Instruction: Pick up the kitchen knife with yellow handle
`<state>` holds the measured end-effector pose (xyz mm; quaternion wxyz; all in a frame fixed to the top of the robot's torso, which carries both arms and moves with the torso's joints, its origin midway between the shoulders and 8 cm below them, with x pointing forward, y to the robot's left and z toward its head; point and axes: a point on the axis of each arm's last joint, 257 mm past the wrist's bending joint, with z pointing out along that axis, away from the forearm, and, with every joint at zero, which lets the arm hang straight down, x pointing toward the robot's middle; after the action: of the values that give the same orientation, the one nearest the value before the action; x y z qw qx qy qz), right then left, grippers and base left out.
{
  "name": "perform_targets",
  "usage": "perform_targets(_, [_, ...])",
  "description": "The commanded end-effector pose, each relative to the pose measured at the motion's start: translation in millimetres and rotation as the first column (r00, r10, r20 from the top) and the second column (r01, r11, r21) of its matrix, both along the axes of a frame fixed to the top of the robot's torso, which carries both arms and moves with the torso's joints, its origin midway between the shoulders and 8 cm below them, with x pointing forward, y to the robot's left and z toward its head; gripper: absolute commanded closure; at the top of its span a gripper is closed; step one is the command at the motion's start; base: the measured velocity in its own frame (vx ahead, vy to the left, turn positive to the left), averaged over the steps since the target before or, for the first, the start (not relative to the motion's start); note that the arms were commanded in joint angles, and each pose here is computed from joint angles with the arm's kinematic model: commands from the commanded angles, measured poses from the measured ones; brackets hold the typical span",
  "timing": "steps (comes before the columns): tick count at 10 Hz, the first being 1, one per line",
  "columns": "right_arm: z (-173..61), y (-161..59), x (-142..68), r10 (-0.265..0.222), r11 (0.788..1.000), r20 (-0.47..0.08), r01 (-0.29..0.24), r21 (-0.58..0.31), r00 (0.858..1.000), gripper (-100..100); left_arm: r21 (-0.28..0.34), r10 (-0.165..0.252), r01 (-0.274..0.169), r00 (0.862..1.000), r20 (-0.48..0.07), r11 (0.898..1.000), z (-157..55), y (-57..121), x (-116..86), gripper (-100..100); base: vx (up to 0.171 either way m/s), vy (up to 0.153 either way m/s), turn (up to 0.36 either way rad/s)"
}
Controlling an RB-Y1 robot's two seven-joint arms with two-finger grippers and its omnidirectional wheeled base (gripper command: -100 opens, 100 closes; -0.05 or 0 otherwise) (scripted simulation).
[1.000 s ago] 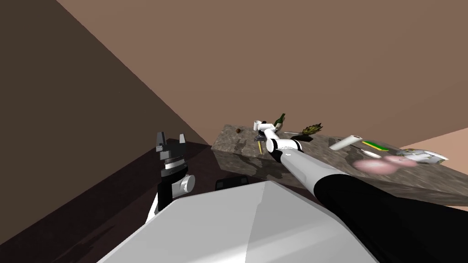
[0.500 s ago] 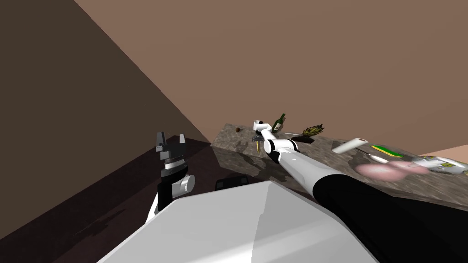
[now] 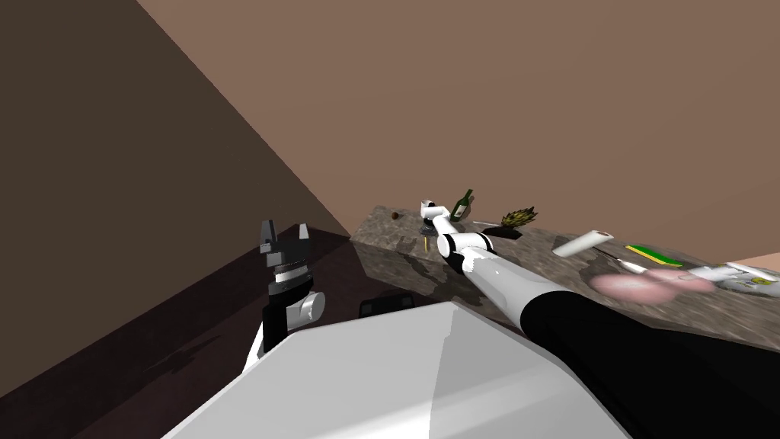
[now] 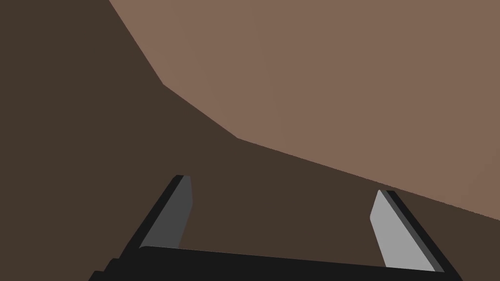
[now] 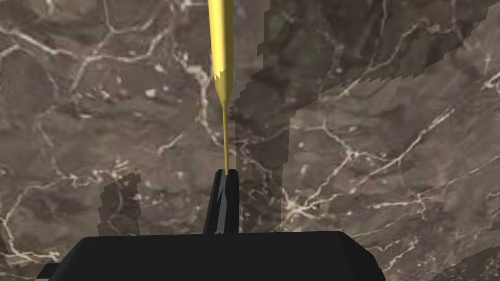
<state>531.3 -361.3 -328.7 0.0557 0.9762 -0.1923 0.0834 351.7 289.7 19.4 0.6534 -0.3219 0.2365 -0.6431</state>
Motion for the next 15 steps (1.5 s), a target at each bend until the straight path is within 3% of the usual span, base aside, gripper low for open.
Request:
perform_targets(1, [0,0,0,0.000,1.000,0.000,0.000,0.000,1.000,100,0.000,0.000,0.000,1.000,0.000,1.000,0,0.0,0,0,0.000,0.001,-0.035])
perform_targets(3, [0,1,1,-0.006,1.000,0.004,0.006,0.006,1.000,100,0.000,0.000,0.000,1.000,0.000,1.000,0,0.0,0,0,0.000,0.000,0.000])
perform_targets(4, [0,1,1,-0.006,1.000,0.004,0.006,0.006,1.000,0,0.000,0.000,0.000,1.000,0.000,1.000,0,0.0,0,0,0.000,0.000,0.000])
perform_targets(5, [8,-5,12,0.023,1.000,0.039,-0.022,-0.020,0.999,-100,0.000,0.000,0.000,1.000,0.000,1.000,0,0.0,0,0,0.032,-0.016,0.021])
perform_targets(6, [3,-3,6,0.007,1.000,0.019,-0.007,-0.007,1.000,-100,0.000,0.000,0.000,1.000,0.000,1.000,0,0.0,0,0,0.021,-0.011,0.008])
perform_targets(7, [4,-4,7,0.011,1.000,0.024,-0.011,-0.009,1.000,0,0.000,0.000,0.000,1.000,0.000,1.000,0,0.0,0,0,0.000,0.000,0.000])
perform_targets(8, [-1,6,7,-0.011,1.000,0.025,0.011,-0.009,1.000,-100,0.000,0.000,0.000,1.000,0.000,1.000,0,0.0,0,0,-0.016,-0.076,0.144])
perform_targets(15, [-15,40,6,-0.085,0.996,0.032,0.085,-0.007,0.996,-100,0.000,0.000,0.000,1.000,0.000,1.000,0,0.0,0,0,-0.035,-0.125,0.113])
